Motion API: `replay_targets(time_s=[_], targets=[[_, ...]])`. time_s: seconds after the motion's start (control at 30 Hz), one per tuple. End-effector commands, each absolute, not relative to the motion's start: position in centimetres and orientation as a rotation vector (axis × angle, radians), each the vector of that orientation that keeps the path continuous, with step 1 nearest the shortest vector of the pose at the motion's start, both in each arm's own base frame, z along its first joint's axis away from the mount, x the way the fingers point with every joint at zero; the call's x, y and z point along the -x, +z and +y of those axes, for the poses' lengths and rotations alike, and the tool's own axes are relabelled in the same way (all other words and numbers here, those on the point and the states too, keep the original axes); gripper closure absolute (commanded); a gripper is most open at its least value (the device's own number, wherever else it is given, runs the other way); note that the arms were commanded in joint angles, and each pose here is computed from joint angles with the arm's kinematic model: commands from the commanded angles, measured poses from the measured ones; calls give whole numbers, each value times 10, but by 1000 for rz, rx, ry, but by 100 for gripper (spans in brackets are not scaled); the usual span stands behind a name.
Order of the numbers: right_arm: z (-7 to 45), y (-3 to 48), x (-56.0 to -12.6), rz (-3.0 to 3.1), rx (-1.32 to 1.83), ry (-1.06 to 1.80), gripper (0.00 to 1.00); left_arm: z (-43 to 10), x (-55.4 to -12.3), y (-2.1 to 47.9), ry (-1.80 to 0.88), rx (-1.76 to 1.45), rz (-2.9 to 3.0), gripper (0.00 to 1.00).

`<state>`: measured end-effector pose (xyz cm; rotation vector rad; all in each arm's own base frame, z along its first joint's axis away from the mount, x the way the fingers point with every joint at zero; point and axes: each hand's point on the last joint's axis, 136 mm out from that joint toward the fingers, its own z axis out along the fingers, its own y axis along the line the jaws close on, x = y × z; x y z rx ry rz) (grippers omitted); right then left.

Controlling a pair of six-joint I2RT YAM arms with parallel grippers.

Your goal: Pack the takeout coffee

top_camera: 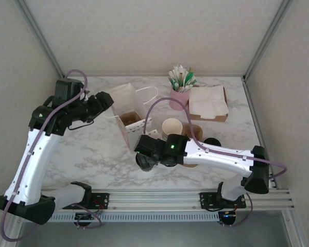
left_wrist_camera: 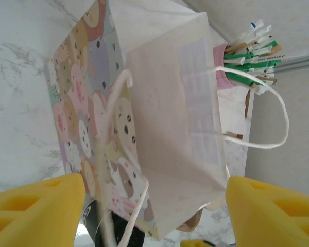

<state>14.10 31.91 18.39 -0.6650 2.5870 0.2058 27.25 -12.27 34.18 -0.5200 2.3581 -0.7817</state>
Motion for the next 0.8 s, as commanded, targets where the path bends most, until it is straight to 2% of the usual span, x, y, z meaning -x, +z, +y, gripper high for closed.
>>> replay_targets(time_s=[0.0,0.37,0.53,0.77], targets=[[324,174,-147,2536,708,141,10,-115,-250,335,-765,535,2400,27],[352,145,-146,2555,811,168,14,-100,-201,326,-779,565,2405,24],[353,135,-146,2568,826,144,15,-96,-193,324,-773,574,2405,24],[350,130,-147,2577,818,121,21,-98,-192,323,-788,574,2410,24]])
